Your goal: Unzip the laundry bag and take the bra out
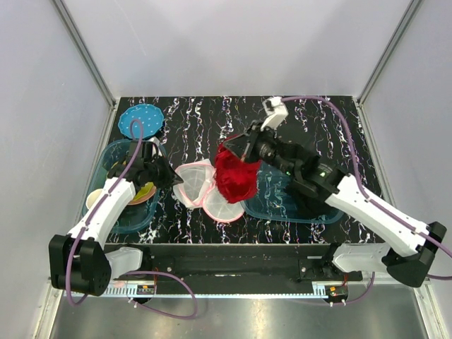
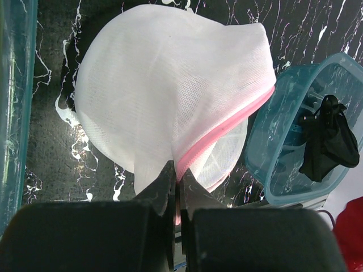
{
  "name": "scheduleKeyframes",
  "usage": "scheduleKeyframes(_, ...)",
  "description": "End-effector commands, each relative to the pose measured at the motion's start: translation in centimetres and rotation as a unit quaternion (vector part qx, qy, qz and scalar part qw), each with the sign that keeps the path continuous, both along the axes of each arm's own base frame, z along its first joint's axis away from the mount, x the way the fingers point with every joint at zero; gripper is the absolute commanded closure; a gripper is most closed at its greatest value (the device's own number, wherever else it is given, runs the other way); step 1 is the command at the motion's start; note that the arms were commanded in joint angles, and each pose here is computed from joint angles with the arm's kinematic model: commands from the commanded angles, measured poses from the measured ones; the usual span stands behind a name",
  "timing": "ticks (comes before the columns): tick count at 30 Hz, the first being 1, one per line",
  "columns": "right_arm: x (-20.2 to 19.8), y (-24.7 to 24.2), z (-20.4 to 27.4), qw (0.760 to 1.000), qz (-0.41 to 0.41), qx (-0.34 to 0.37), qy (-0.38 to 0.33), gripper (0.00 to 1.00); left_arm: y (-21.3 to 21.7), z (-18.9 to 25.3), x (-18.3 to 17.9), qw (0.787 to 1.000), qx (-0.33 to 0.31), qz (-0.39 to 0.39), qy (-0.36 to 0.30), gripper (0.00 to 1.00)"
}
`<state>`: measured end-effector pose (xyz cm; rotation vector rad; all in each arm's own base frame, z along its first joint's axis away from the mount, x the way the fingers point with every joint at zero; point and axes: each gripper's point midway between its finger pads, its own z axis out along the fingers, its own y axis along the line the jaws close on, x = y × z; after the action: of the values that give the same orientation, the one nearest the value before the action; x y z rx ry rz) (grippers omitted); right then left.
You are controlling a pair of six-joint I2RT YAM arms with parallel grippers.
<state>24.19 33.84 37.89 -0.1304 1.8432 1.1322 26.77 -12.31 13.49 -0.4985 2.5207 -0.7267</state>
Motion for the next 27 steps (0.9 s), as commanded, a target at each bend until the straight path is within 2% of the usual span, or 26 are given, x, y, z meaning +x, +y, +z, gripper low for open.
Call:
scheduleKeyframes(1, 2.2, -5.9, 3.1, 0.994, -0.102, -0.003, -0.043, 1.00, -0.2, 0.1, 0.5, 1.000, -0.004, -0.007, -0.017, 1.00)
scheduleKeyframes(5, 3.1, -11.8, -1.1, 0.973, -0.216, -0.077, -0.019, 1.00, -0.2, 0.6, 0.7, 1.000, -0.005, -0.007, -0.027, 1.00)
scheduleKeyframes(9, 3.1, -15.0, -5.7, 0.961, -0.258, -0.098, 0.024, 1.00, -0.6, 1.4, 1.8, 0.999, -0.011, -0.009, -0.036, 1.00)
scheduleKeyframes(13, 3.1, -16.7, -13.5, 0.941, -0.283, -0.164, 0.086, 1.00, -0.8, 2.6, 3.3, 0.999, -0.011, -0.014, -0.051, 1.00)
scheduleKeyframes(14, 3.1, -17.0, -15.7, 0.934, -0.286, -0.183, 0.111, 0.97, -0.7, 2.9, 3.7, 0.998, -0.004, -0.019, -0.058, 1.00)
scheduleKeyframes(15, 3.0, -17.0, -17.0, 0.931, -0.286, -0.184, 0.132, 0.84, -0.6, 3.1, 3.9, 0.998, 0.003, -0.019, -0.058, 1.00)
scheduleKeyframes(16, 2.8, -16.8, -18.2, 0.929, -0.281, -0.191, 0.149, 0.63, -0.4, 3.7, 4.9, 0.998, 0.014, -0.016, -0.066, 1.00)
scheduleKeyframes(17, 2.6, -16.5, -19.2, 0.926, -0.273, -0.200, 0.166, 0.29, -0.2, 3.9, 5.3, 0.997, 0.023, -0.021, -0.070, 1.00)
scheduleKeyframes(18, 2.5, -16.3, -19.2, 0.927, -0.269, -0.200, 0.170, 0.15, -0.1, 4.1, 5.7, 0.997, 0.029, -0.021, -0.069, 1.00)
scheduleKeyframes(21, 2.9, -16.6, -17.2, 0.929, -0.272, -0.201, 0.150, 0.02, -0.1, 4.8, 7.6, 0.996, 0.043, -0.032, -0.074, 1.00)
scheduleKeyframes(23, 3.2, -17.1, -15.0, 0.929, -0.285, -0.198, 0.130, 0.01, -0.1, 5.2, 9.1, 0.995, 0.054, -0.037, -0.076, 0.99)
scheduleKeyframes(24, 3.3, -17.5, -14.2, 0.928, -0.288, -0.204, 0.121, 0.00, -0.1, 5.1, 9.2, 0.995, 0.059, -0.039, -0.069, 0.91)
scheduleKeyframes(25, 3.5, -17.5, -12.8, 0.929, -0.291, -0.199, 0.112, 0.00, -0.1, 5.3, 9.5, 0.995, 0.061, -0.042, -0.066, 0.64)
scheduleKeyframes(27, 3.3, -18.4, -12.1, 0.923, -0.300, -0.216, 0.108, 0.00, -0.1, 6.6, 9.7, 0.994, 0.067, -0.052, -0.069, 0.37)
